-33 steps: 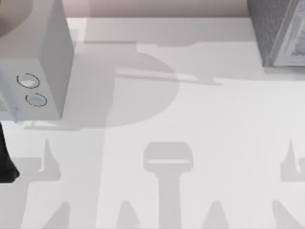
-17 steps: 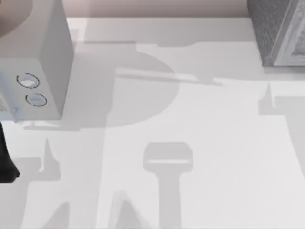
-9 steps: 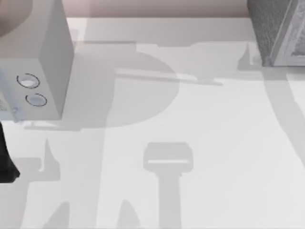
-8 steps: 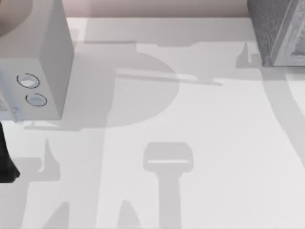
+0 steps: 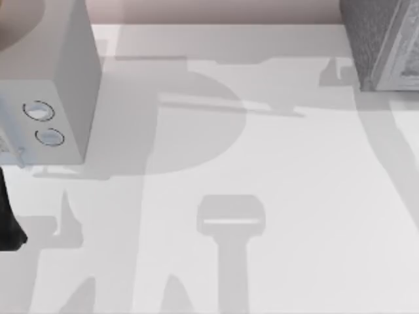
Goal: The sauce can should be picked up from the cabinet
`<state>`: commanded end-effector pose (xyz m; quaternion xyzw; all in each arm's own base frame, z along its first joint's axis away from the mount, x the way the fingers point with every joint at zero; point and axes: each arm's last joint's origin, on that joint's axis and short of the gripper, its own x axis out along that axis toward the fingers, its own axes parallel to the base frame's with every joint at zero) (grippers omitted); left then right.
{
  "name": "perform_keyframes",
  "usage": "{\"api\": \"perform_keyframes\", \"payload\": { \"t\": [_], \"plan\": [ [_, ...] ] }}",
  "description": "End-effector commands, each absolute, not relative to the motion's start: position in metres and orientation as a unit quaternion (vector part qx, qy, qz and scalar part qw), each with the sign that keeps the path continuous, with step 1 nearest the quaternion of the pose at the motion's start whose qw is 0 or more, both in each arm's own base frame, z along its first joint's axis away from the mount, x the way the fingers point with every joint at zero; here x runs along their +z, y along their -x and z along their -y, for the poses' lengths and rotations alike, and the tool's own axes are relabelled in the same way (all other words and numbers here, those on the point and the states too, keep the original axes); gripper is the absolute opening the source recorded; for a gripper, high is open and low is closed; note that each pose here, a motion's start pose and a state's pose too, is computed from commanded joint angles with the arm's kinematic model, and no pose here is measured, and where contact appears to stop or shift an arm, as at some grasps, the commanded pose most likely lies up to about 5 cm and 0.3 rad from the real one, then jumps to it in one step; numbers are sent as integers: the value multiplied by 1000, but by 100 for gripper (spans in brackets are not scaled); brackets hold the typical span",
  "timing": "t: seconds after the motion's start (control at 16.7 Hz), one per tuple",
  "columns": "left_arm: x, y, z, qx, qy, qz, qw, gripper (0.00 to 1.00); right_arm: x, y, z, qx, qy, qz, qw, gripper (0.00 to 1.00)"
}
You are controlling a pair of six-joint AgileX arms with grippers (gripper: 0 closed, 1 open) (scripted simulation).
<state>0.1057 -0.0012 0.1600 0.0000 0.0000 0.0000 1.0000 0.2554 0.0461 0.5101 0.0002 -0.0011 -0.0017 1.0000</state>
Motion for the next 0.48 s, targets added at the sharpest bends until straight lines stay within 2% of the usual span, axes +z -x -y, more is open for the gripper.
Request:
{"api": "perform_keyframes", "payload": {
  "t": [0.48],
  "plan": [
    [160, -106, 1, 0, 0, 0, 1000, 100, 509, -271, -79, -5, -2, -2, 1000, 100]
  ]
}}
